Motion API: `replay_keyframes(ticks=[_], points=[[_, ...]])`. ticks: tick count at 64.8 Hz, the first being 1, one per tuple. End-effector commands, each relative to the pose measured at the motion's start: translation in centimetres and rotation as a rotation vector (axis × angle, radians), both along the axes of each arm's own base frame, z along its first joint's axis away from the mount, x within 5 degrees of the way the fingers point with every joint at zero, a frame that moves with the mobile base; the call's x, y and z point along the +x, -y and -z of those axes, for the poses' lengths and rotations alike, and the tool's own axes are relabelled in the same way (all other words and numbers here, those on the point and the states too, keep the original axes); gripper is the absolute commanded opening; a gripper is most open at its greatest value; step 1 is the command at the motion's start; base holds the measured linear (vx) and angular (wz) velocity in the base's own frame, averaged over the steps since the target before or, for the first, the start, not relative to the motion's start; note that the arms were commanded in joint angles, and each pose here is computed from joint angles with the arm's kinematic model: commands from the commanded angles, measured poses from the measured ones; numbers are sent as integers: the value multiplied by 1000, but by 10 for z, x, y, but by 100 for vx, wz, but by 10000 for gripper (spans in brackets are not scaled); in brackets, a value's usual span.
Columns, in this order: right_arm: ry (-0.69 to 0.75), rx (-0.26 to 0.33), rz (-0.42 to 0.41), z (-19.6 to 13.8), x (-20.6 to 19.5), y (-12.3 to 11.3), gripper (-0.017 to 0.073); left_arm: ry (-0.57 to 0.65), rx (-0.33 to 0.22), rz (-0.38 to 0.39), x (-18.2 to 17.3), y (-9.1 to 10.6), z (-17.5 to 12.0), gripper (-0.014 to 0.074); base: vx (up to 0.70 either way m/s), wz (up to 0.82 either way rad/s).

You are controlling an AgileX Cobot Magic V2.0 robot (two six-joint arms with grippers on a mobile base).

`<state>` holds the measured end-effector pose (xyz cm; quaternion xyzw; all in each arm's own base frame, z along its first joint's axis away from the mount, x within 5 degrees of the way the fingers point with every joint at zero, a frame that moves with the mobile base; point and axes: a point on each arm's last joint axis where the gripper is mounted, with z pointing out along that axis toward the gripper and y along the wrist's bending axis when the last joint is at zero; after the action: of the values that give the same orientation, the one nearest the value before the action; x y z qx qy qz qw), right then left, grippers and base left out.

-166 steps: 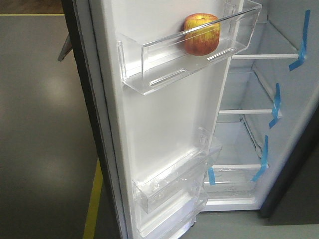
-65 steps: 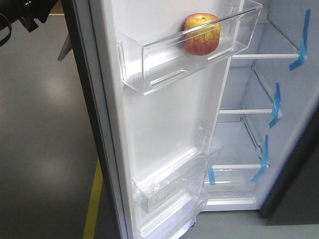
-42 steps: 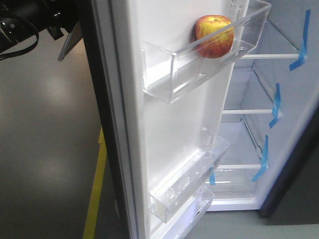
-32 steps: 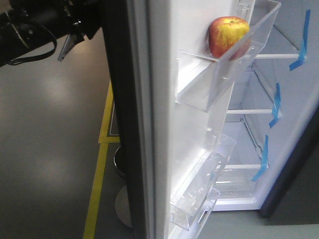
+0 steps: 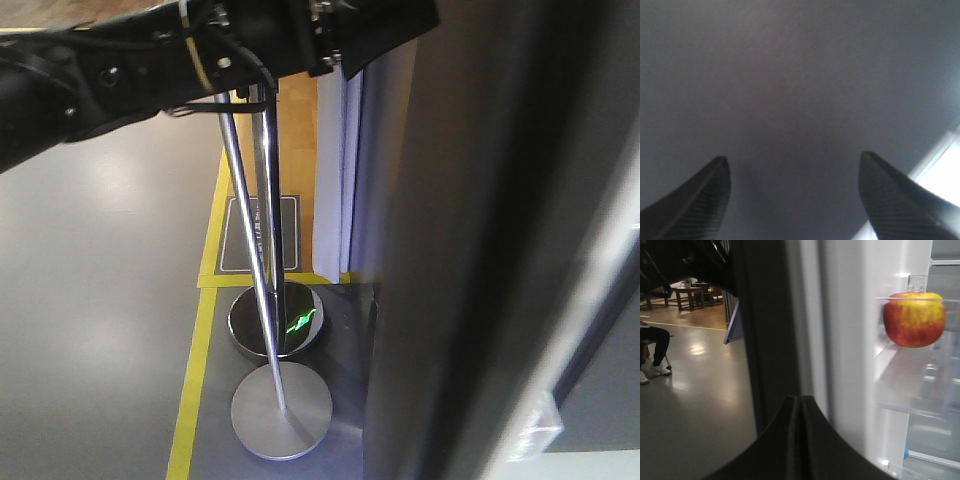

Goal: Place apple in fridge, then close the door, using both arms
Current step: 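Push the refrigerator door shut with the left gripper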

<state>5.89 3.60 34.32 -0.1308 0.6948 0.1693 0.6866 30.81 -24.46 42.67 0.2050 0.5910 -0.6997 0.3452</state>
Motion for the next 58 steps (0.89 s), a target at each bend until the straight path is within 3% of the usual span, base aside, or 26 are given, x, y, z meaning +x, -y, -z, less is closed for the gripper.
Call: replay_keyframes(ticks=[1,21,29,37,51,58], points=[[42,39,28,-11,1,2,-2,115,-17,-1,-13,-5,-33,524,0,0],[31,67,38,-12,7,3,7,236,158,-94,-2,-36,-30,481,0,0],[18,51,86,-11,22,6,50,250,196,-139,7,-52,-29,454,0,0],[9,27,143,-15,42,10,156,257,224,-180,15,-65,-27,425,0,0],[33,41,244,-44,81,16,418,257,244,-224,23,-82,-26,386,0,0],[30,44,281,-56,105,18,480,256,246,-239,26,-88,-26,378,0,0]])
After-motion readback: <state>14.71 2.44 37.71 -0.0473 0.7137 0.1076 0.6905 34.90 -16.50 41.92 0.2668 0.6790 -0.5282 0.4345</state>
